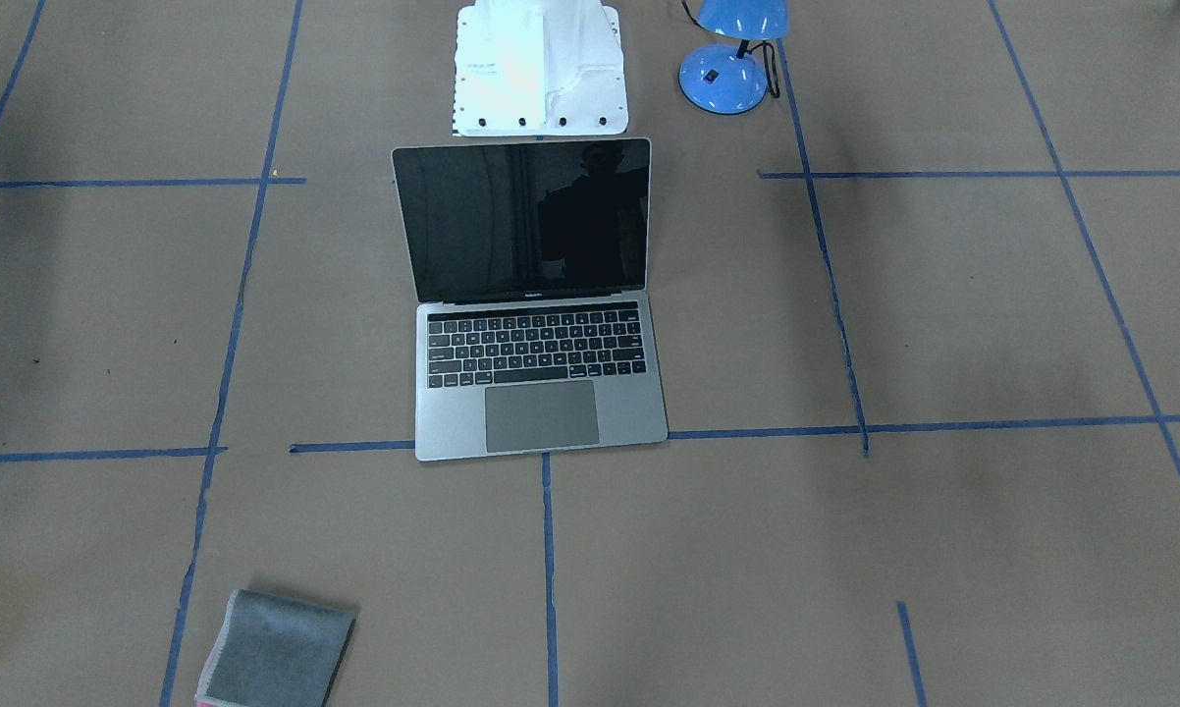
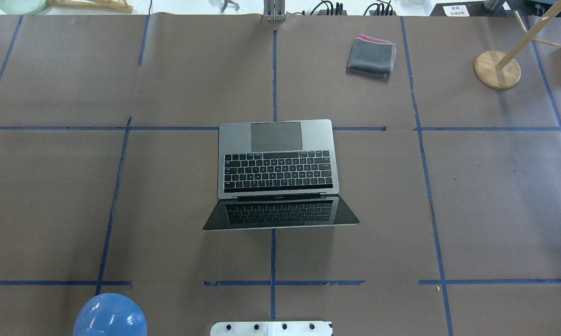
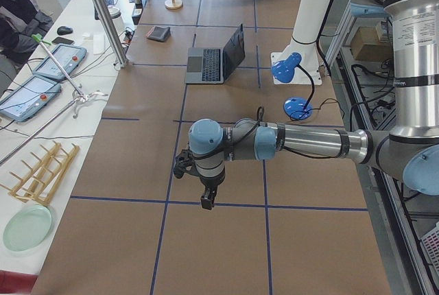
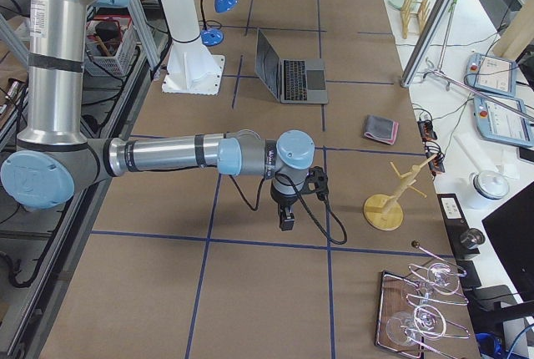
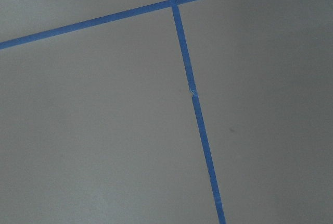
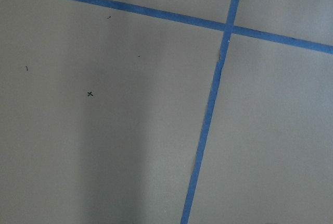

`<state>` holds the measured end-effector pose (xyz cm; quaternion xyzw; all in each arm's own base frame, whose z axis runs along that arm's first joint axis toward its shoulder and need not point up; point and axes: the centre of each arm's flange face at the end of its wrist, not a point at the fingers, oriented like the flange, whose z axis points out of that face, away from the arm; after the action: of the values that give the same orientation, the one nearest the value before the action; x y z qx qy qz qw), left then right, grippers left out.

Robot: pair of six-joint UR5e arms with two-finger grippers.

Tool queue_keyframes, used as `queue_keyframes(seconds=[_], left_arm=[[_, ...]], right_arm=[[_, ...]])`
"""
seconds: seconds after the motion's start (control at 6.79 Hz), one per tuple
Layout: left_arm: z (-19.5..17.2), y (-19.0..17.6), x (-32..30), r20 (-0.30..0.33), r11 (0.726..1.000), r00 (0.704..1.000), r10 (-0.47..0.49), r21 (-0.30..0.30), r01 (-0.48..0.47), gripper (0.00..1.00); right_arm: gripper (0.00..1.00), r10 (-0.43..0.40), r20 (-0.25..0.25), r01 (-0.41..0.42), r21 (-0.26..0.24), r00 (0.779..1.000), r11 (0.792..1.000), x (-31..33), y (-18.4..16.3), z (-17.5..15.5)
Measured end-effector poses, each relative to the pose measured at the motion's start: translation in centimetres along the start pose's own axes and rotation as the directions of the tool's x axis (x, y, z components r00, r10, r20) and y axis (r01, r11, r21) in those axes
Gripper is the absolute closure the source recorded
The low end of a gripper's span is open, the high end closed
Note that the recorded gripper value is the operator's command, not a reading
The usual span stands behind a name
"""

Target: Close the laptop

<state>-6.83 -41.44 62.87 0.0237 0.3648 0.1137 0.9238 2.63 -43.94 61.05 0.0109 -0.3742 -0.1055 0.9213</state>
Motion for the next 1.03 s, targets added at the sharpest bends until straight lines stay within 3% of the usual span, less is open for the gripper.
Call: queue_keyframes(seconds=[0.44, 0.74, 1.03], left_arm=[[-0.5, -0.3, 0.4, 0.005, 1.000, 1.000, 0.009, 0.010, -0.009, 0.01], [-3.4, -3.9, 2.4, 0.033, 0.991, 0.995, 0.092, 0.097, -0.094, 0.01], [-5.5, -8.1, 4.6, 0.035, 0.970, 0.987, 0.155, 0.185, -0.158, 0.01]], right_arm=[[0.00, -0.005, -0.001, 0.005, 0.006, 1.000, 1.000, -0.2, -0.1, -0.3], [0.02, -0.022, -0.006, 0.023, 0.036, 1.000, 0.999, -1.6, -0.4, -1.7], [0.02, 0.027, 0.018, -0.028, 0.093, 0.999, 0.995, -3.7, -0.7, -3.4]])
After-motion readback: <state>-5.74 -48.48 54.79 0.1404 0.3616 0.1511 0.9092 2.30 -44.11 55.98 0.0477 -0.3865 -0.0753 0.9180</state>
